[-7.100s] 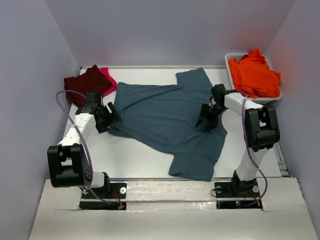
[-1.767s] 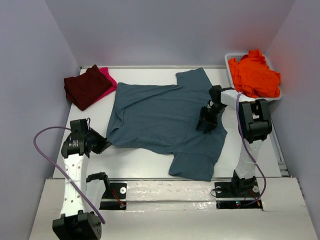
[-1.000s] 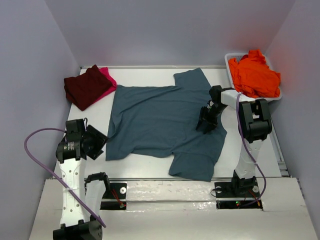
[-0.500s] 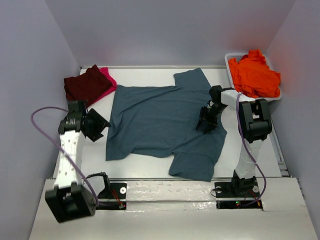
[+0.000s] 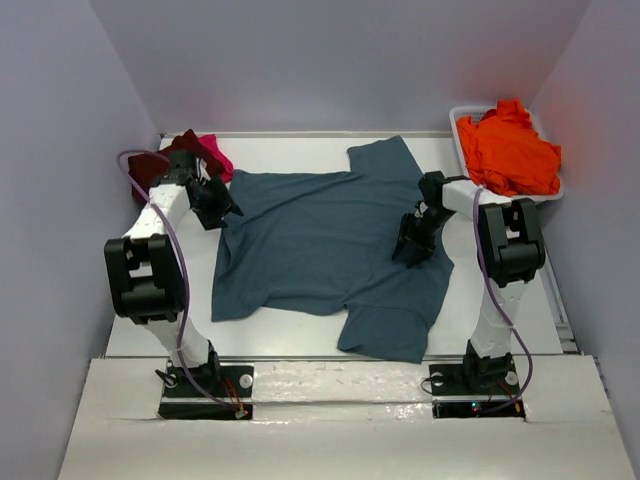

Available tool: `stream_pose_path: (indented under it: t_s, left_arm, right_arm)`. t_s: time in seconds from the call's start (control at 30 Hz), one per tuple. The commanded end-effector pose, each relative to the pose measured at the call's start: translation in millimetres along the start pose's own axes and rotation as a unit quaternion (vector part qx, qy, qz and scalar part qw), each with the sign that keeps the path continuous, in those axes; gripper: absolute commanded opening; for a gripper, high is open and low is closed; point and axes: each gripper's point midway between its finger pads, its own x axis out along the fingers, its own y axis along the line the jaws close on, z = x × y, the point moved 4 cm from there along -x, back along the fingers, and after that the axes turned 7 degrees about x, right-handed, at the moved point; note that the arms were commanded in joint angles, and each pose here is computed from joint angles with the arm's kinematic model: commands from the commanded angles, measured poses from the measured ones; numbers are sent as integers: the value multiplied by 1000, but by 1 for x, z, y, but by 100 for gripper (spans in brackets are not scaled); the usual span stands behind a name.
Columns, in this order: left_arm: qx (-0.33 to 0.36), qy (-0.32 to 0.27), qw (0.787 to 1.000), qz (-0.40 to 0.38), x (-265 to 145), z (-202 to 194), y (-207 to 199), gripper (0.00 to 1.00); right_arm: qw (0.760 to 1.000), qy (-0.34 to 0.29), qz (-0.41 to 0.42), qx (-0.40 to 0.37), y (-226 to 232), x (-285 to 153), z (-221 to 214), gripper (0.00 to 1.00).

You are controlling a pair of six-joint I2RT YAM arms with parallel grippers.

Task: Fold and stack the t-shirts
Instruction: Flatten the tshirt out

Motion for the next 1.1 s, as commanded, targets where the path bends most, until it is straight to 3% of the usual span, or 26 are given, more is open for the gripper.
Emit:
stream_pose_path:
  t_s: [0.0, 0.57, 1.07]
  left_arm:
    - [69, -37, 995, -60, -1, 42, -37, 63]
    - [103, 47, 989, -97, 91, 59, -74, 63]
    - [88, 28, 996, -13, 126, 104, -65, 63]
  right_arm:
    - [1000, -22, -1, -18, -2, -6, -1, 55]
    - [999, 8, 38, -20, -18, -51, -90, 56]
    - [998, -27, 52, -23, 25, -43, -21, 56]
